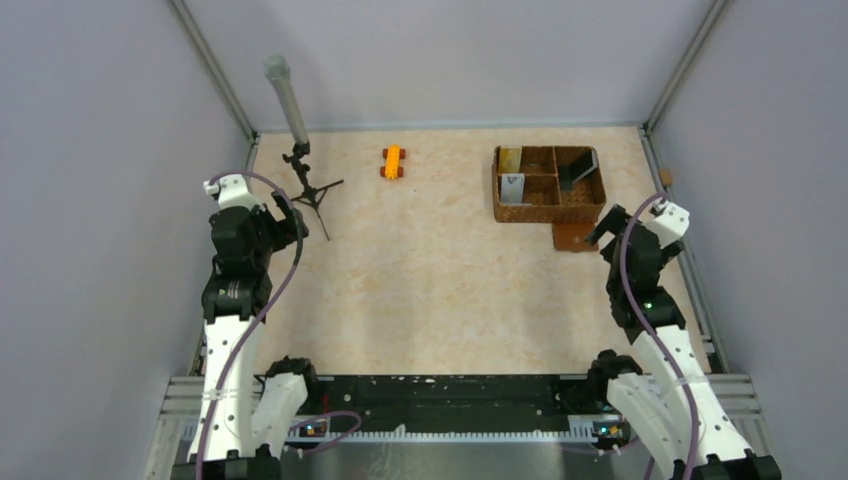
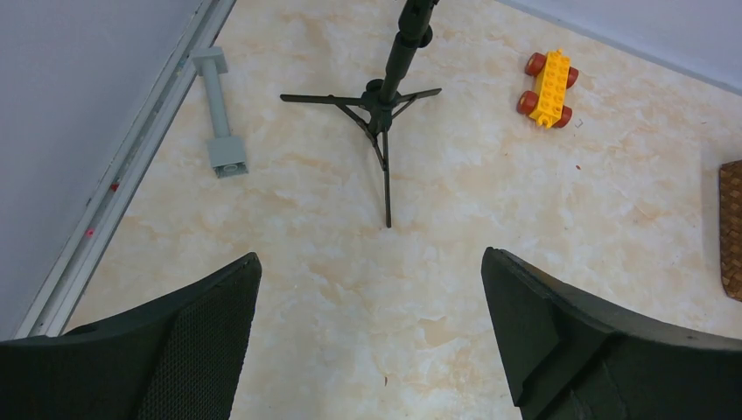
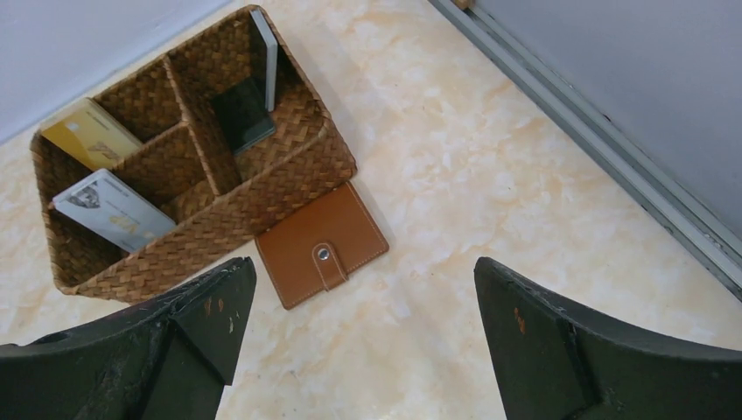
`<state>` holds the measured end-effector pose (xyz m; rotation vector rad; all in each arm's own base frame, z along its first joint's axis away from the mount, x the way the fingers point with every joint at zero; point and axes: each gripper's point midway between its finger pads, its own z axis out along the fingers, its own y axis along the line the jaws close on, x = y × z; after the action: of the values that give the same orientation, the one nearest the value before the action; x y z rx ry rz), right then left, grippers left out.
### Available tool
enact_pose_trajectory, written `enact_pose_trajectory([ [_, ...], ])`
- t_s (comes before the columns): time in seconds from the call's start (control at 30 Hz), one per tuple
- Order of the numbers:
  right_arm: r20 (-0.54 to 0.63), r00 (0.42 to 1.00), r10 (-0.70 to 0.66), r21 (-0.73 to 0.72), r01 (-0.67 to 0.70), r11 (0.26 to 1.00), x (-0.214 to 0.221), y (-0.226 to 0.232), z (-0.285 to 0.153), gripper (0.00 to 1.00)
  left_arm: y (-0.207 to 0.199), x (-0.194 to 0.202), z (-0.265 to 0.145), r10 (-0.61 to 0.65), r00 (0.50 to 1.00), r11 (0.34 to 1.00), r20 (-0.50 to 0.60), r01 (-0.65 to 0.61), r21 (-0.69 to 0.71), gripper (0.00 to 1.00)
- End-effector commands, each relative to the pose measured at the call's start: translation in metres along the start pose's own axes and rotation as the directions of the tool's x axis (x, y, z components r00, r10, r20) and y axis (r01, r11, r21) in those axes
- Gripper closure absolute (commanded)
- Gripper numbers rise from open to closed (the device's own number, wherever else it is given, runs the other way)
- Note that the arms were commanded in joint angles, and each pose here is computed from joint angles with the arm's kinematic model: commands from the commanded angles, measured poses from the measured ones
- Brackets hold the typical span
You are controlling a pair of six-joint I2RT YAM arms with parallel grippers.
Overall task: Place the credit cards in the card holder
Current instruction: Pick up the card holder from the center of the board.
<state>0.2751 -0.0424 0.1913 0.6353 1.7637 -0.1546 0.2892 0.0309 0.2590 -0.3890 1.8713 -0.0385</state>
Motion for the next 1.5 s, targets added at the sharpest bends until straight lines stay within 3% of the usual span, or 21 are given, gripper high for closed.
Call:
enact_pose_trajectory([
  [0.0, 0.034, 0.998, 0.057, -0.057, -0.055, 0.997, -0.024, 0.014, -0.006, 0.01, -0.001, -0.017, -0.003, -0.006, 0.999, 1.0, 0.047, 0.006, -0.003, 0.01],
  [0.23, -0.005, 0.993, 0.116, -0.139, -0.116, 0.983, -0.007, 0.028, -0.006, 0.02, -0.01, -0.007, 0.002, -0.016, 1.0, 0.999, 0.005, 0.016, 0.044, 0.01],
  [0.4, -0.156, 0.962, 0.223, -0.125, -0.243, 0.962, 0.034, 0.035, 0.017, 0.08, 0.003, 0.0, 0.003, 0.011, 1.0, 1.0, -0.013, -0.011, -0.018, 0.01],
  [0.6, -0.255, 0.822, 0.51, -0.12, -0.55, 0.826, 0.056, 0.014, 0.052, 0.22, 0.0, 0.004, 0.001, 0.02, 1.0, 1.0, -0.021, -0.02, 0.006, 0.01],
  [0.83, -0.301, 0.692, 0.656, -0.072, -0.703, 0.708, 0.079, 0.005, 0.074, 0.33, -0.002, 0.005, 0.001, 0.025, 0.999, 1.0, -0.023, -0.025, 0.018, 0.01],
  [1.07, -0.332, 0.601, 0.727, 0.002, -0.77, 0.638, 0.105, 0.002, 0.085, 0.44, -0.003, 0.006, 0.002, 0.028, 0.999, 0.999, -0.028, -0.028, 0.027, 0.01],
  [1.47, -0.33, 0.535, 0.778, 0.057, -0.811, 0.582, 0.126, -0.003, 0.101, 0.58, -0.004, 0.008, 0.004, 0.029, 0.999, 0.999, -0.041, -0.028, 0.033, 0.01],
])
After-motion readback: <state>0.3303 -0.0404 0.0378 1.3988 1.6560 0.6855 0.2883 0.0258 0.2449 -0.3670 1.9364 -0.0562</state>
